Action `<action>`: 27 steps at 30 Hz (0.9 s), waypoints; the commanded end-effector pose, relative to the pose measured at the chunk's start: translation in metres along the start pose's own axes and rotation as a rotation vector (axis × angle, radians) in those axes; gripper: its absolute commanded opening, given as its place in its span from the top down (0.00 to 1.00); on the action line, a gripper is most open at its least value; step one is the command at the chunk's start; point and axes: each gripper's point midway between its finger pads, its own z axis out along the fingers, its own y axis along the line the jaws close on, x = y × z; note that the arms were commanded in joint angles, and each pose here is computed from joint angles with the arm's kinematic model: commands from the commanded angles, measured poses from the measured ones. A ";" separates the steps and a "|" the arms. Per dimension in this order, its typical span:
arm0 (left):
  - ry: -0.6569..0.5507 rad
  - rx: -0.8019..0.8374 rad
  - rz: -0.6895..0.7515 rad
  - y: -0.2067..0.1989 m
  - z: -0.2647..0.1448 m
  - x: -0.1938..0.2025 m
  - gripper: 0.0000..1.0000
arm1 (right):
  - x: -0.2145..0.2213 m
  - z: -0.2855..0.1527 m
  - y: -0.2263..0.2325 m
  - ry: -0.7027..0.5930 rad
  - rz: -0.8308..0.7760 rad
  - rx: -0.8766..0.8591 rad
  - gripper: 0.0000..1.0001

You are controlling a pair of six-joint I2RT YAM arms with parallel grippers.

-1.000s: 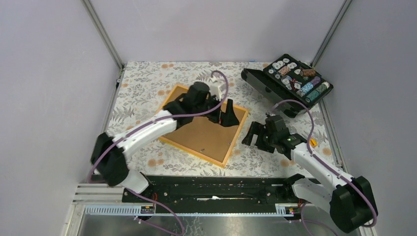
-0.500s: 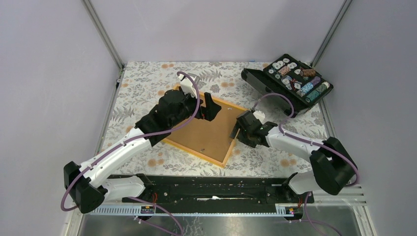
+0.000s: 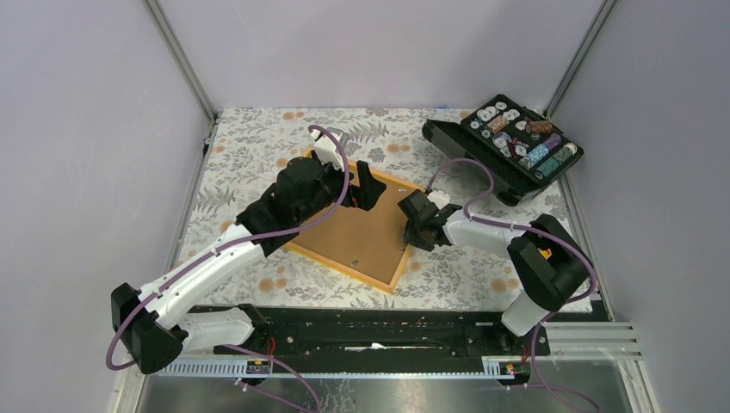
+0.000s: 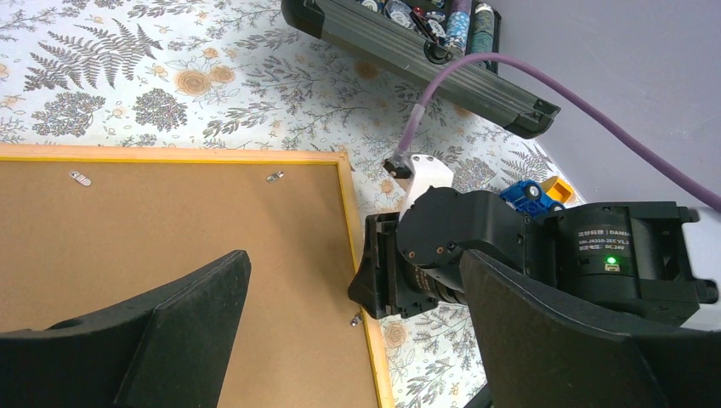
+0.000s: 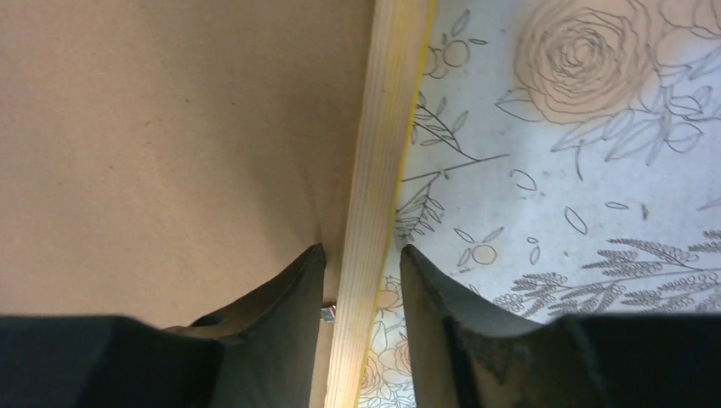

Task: Put the photo into the frame
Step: Adjust the photo frame at the center of the board.

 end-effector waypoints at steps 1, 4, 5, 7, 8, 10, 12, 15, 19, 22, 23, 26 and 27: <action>-0.066 0.008 0.008 -0.003 -0.003 -0.018 0.01 | -0.003 0.007 -0.002 -0.011 -0.161 0.023 0.61; -0.064 0.009 0.008 -0.003 -0.003 -0.017 0.01 | -0.007 0.008 0.000 -0.020 -0.311 -0.002 0.77; -0.063 0.012 0.008 -0.003 -0.002 -0.017 0.02 | -0.011 0.008 0.001 -0.030 -0.360 -0.006 0.81; -0.062 0.014 0.007 -0.004 -0.002 -0.017 0.02 | -0.022 0.008 0.004 -0.056 -0.448 0.001 0.90; -0.061 0.015 0.007 -0.004 -0.003 -0.017 0.02 | -0.028 0.008 0.007 -0.065 -0.485 -0.003 0.94; -0.061 0.014 0.007 -0.004 -0.002 -0.016 0.02 | -0.041 0.009 0.014 -0.083 -0.554 -0.011 1.00; -0.061 0.011 0.006 -0.003 -0.002 -0.015 0.02 | -0.049 0.011 0.025 -0.075 -0.616 -0.048 1.00; -0.063 0.002 0.009 -0.001 -0.002 -0.016 0.02 | -0.062 0.014 0.035 -0.077 -0.652 -0.067 1.00; -0.063 0.004 0.010 -0.002 -0.003 -0.017 0.02 | -0.083 0.022 0.033 -0.070 -0.577 -0.016 0.77; -0.066 0.006 0.008 -0.002 -0.004 -0.018 0.01 | -0.089 0.020 0.031 -0.045 -0.505 0.055 0.62; -0.065 0.007 0.007 -0.003 -0.004 -0.017 0.01 | -0.089 0.017 0.033 -0.035 -0.476 0.058 0.57; -0.059 0.018 0.008 -0.005 -0.004 -0.017 0.02 | -0.083 0.005 0.035 -0.010 -0.389 0.044 0.43; -0.058 0.019 0.007 -0.005 -0.003 -0.017 0.01 | -0.081 0.001 0.035 -0.008 -0.358 0.040 0.38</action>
